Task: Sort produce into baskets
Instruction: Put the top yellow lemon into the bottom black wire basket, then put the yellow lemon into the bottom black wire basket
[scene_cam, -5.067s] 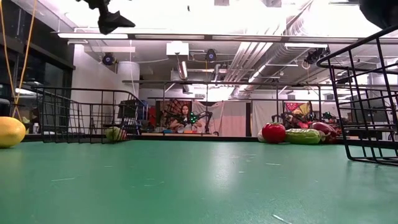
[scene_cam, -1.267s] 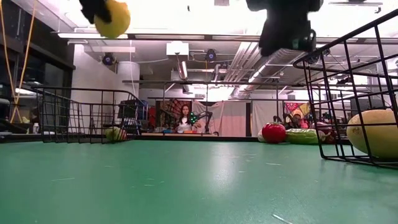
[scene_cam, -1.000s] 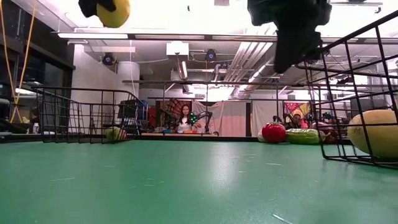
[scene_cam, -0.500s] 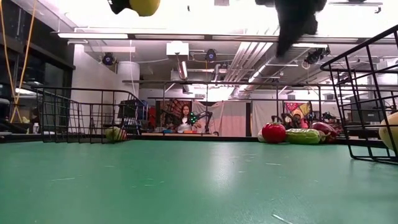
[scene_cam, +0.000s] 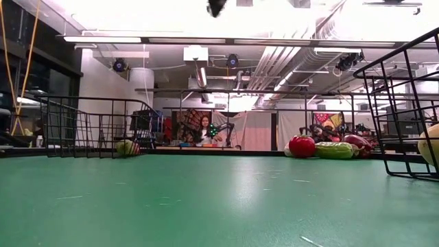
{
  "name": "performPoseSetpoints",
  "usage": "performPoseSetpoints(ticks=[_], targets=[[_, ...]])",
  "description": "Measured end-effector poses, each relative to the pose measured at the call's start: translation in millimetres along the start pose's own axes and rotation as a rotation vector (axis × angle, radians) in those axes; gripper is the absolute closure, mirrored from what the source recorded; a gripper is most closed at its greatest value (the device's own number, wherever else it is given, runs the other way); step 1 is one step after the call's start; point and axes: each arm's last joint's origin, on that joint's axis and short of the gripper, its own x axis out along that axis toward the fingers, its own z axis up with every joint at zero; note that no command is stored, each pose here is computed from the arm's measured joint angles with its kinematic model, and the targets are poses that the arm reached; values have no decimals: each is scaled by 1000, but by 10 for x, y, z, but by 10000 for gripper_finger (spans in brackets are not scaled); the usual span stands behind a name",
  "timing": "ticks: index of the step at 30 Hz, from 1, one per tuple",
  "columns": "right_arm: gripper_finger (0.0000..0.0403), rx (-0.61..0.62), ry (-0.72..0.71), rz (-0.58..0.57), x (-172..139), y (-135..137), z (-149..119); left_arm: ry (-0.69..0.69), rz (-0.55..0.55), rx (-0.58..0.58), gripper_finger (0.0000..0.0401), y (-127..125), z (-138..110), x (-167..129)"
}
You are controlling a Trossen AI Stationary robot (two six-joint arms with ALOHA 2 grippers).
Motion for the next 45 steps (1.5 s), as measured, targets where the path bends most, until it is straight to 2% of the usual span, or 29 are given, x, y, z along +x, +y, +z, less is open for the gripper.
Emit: performPoseSetpoints(ticks=[8, 13, 16, 22, 25, 28, 32, 34, 38, 40, 42, 45], targets=[[403, 33, -28, -4, -44, -55, 18, -52, -36, 95, 244, -45, 191, 856], [403, 26, -23, -12, -8, -10, 9, -91, -28, 79, 165, -31, 230, 1264], [403, 31, -25, -8, -6, -3, 13, -100, -20, 52, 124, 12, 255, 1413], [403, 31, -26, -8, -6, -3, 14, -18, -2, 48, 82, 67, 308, 1460], [403, 26, -25, -9, -6, -4, 12, 98, 8, 87, 78, 91, 394, 1285], [403, 22, -33, -16, -6, -7, 15, 244, 30, 102, 78, 161, 485, 960], [403, 8, -39, -33, -5, -18, 10, 433, 53, 80, 80, 259, 412, 593], [403, 3, -40, -40, -5, -24, 7, 464, 70, 40, 80, 289, 329, 418], [403, -15, -32, -58, -6, -44, -5, 453, 142, -47, 80, 276, 57, -63], [403, -15, -30, -60, -6, -47, -8, 465, 183, -104, 80, 213, -161, -335], [403, -10, -30, -60, -6, -46, -8, 464, 213, -207, 80, 148, -346, -600], [403, -9, -30, -59, -6, -46, -8, 481, 263, -440, 80, 52, -564, -970]])
